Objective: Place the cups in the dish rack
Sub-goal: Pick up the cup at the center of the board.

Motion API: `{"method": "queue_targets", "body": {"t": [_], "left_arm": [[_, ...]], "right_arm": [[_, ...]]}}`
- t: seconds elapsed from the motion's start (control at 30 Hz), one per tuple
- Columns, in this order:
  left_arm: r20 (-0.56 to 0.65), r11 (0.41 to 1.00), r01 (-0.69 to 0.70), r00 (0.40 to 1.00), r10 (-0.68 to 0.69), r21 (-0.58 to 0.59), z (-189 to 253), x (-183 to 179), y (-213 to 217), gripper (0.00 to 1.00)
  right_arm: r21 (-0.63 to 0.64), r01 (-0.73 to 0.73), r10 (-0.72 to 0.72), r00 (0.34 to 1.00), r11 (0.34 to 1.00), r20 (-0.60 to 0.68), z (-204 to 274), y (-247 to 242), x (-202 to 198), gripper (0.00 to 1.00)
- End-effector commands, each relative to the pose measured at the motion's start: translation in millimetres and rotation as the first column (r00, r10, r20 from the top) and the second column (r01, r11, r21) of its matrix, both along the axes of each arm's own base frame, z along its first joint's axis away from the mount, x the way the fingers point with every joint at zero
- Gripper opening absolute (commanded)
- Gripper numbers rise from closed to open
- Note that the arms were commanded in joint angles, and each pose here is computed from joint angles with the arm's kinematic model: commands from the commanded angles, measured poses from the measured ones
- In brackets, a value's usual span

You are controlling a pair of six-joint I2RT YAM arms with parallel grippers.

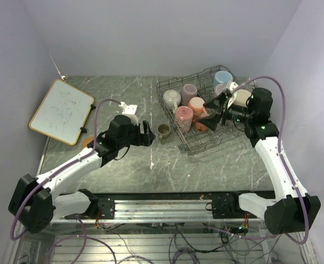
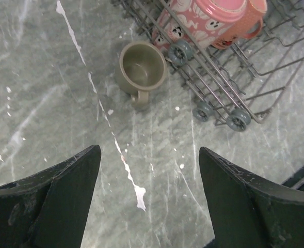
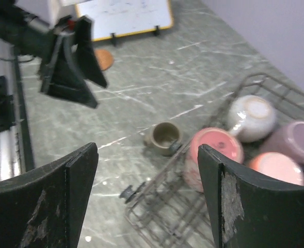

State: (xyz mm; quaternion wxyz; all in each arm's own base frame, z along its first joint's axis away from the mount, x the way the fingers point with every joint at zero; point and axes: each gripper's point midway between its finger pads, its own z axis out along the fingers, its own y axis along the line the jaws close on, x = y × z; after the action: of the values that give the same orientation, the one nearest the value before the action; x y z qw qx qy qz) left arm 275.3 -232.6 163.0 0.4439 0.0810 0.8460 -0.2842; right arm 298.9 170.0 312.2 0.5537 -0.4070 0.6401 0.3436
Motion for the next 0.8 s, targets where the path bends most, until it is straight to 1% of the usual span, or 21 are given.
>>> {"method": "queue_targets", "body": {"t": [0.0,0.07,0.17,0.3,0.4,0.57,0.63,0.77], "left_arm": [[0.052,0.987,-0.011,0.999,0.003,0.16,6.6,15.5,-4.9,0.88],[0.061,0.97,-0.017,0.998,0.002,0.241,9.5,22.3,-9.8,0.89],[0.044,0.931,0.0,0.999,-0.018,0.366,-1.0,28.4,-15.9,0.9],[0.028,0.877,0.036,0.998,-0.056,0.479,-9.0,41.1,-22.6,0.9],[-0.014,0.841,0.095,0.995,-0.104,0.533,-13.1,51.1,-34.3,0.86],[-0.086,0.782,0.186,0.982,-0.168,0.595,-17.1,66.0,-53.4,0.83],[-0.1,0.765,0.204,0.978,-0.181,0.61,-17.5,72.5,-58.5,0.83],[-0.118,0.751,0.232,0.972,-0.203,0.618,-16.4,86.0,-68.5,0.85]], "right_arm": [[0.128,-0.147,0.154,0.987,0.981,-0.041,-6.5,12.6,-25.0,0.8],[0.138,-0.161,0.17,0.984,0.977,-0.054,-12.3,11.3,-27.8,0.82],[0.145,-0.183,0.197,0.977,0.972,-0.084,-23.3,11.5,-33.2,0.82],[0.163,-0.169,0.186,0.978,0.972,-0.093,-30.3,10.7,-36.6,0.84],[0.164,-0.167,0.182,0.98,0.972,-0.082,-26.9,10.4,-39.8,0.84],[0.149,-0.15,0.162,0.984,0.977,-0.07,-23.4,8.4,-39.5,0.85],[0.155,-0.151,0.163,0.984,0.976,-0.071,-22.4,8.3,-40.3,0.85],[0.153,-0.15,0.161,0.985,0.977,-0.064,-19.4,7.8,-41.1,0.85]]}}
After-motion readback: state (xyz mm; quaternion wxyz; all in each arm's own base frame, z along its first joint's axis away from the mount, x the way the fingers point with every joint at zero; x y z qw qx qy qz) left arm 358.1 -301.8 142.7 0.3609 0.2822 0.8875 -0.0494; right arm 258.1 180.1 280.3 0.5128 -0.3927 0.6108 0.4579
